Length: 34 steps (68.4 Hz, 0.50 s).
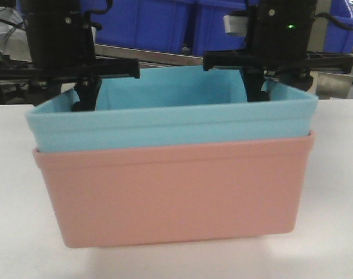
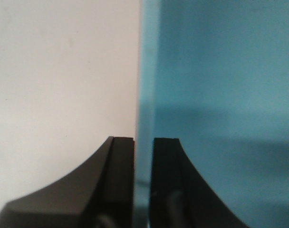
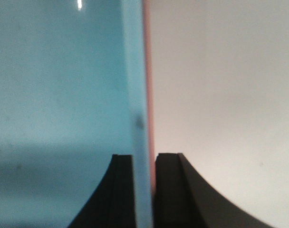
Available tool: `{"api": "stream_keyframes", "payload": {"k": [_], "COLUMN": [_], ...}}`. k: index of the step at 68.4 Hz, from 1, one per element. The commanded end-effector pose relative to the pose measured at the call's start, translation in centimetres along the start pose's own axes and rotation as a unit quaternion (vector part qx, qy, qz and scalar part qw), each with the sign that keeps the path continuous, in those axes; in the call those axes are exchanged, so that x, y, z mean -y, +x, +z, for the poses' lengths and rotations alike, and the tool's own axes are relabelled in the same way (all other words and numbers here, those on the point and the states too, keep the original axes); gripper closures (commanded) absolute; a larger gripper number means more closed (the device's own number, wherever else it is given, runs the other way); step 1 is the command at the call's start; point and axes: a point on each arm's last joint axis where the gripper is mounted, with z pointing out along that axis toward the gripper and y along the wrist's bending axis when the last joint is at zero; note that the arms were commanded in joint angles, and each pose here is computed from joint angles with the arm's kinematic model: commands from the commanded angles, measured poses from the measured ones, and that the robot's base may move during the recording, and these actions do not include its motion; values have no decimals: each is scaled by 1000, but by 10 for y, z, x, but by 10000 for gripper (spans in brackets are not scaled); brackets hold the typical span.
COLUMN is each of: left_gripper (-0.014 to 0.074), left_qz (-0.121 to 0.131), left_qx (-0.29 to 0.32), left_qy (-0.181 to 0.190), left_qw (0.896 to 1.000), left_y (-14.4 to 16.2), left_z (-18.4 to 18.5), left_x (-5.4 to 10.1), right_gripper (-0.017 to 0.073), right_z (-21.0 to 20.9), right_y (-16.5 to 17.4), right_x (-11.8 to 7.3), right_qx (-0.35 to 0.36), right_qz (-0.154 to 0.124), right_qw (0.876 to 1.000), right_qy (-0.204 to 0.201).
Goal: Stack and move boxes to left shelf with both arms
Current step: 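Lift the stacked bins with both grippers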
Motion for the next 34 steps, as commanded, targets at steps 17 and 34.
{"api": "stream_keyframes", "payload": {"k": [17,34], "left_gripper": [605,605], "left_qz": [4,22], "left_qx": [55,68], "left_qy": [35,12], "left_qw": [998,997], "left_y": [27,53], "left_z": [-69,-85], "left_x": [1,13], "right_gripper": [503,503], "right_z": [-61,-80], "right_y": [29,56], "right_x": [-5,-5], "right_qx": [71,93], "right_qz": [8,2], "right_qw": [996,994], "right_qy": [-48,-56]}}
